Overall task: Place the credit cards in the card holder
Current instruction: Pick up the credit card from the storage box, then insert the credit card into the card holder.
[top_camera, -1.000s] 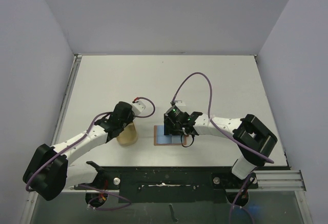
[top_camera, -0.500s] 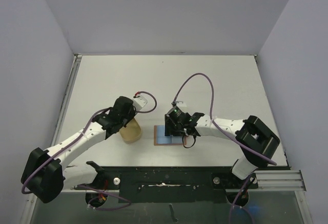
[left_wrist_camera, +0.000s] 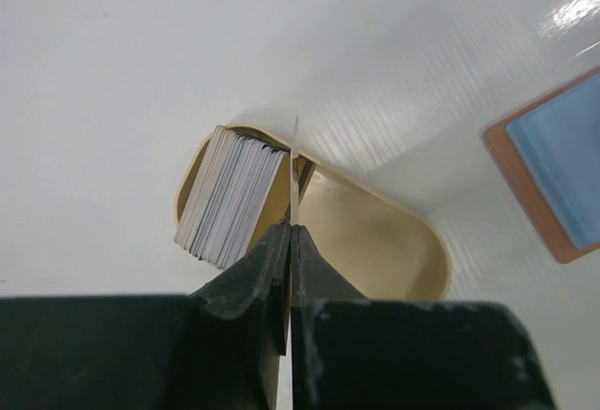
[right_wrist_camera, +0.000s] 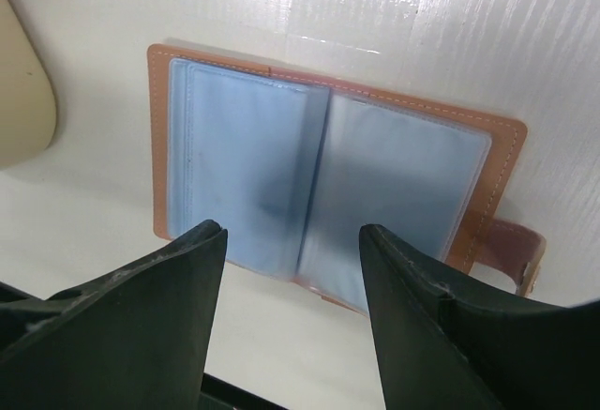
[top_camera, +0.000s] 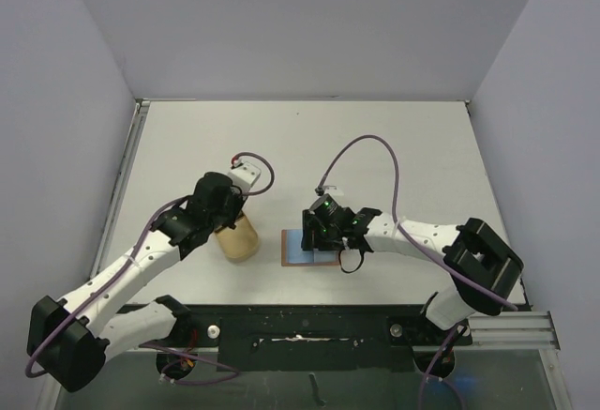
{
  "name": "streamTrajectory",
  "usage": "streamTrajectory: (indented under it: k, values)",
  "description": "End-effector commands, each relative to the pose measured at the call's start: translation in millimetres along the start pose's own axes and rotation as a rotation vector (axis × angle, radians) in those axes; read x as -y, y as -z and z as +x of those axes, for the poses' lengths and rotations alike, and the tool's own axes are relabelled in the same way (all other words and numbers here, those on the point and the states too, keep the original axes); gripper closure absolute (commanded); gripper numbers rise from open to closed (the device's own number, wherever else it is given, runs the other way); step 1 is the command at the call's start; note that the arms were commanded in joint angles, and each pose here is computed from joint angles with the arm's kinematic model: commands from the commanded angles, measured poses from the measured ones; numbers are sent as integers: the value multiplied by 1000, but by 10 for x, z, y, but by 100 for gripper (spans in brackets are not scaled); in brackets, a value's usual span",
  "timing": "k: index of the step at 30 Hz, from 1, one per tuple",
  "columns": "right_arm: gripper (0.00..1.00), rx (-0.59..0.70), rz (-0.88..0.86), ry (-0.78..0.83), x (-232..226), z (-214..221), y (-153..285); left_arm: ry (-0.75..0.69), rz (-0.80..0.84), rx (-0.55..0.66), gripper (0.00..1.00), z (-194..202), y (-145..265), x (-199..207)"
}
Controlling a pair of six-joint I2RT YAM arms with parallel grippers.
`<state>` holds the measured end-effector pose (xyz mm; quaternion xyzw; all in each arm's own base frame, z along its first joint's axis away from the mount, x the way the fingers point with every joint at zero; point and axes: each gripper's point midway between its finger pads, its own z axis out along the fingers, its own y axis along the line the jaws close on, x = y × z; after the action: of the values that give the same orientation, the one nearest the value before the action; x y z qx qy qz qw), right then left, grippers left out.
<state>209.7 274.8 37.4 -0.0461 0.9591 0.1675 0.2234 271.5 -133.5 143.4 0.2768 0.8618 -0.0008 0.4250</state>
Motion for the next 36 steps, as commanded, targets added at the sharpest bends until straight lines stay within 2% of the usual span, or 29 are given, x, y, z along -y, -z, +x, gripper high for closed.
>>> streamTrajectory:
  k: [1,6,15,19,25,36]
  values:
    - [41,71,-73,9,-124,-206,163,216,68,170,100,-531,241,88]
    - [49,80,-70,-1,-65,-250,182,425,142,250,100,-759,352,213]
    - [74,87,-5,-13,198,-325,178,788,415,294,100,-1066,360,674]
    - [79,89,26,-22,354,-338,168,938,523,195,100,-994,191,939]
    - [82,65,60,-31,502,-249,93,988,609,-31,100,-654,-122,1355]
    - [83,49,96,-44,657,-89,16,1076,656,-160,100,-312,-325,1806]
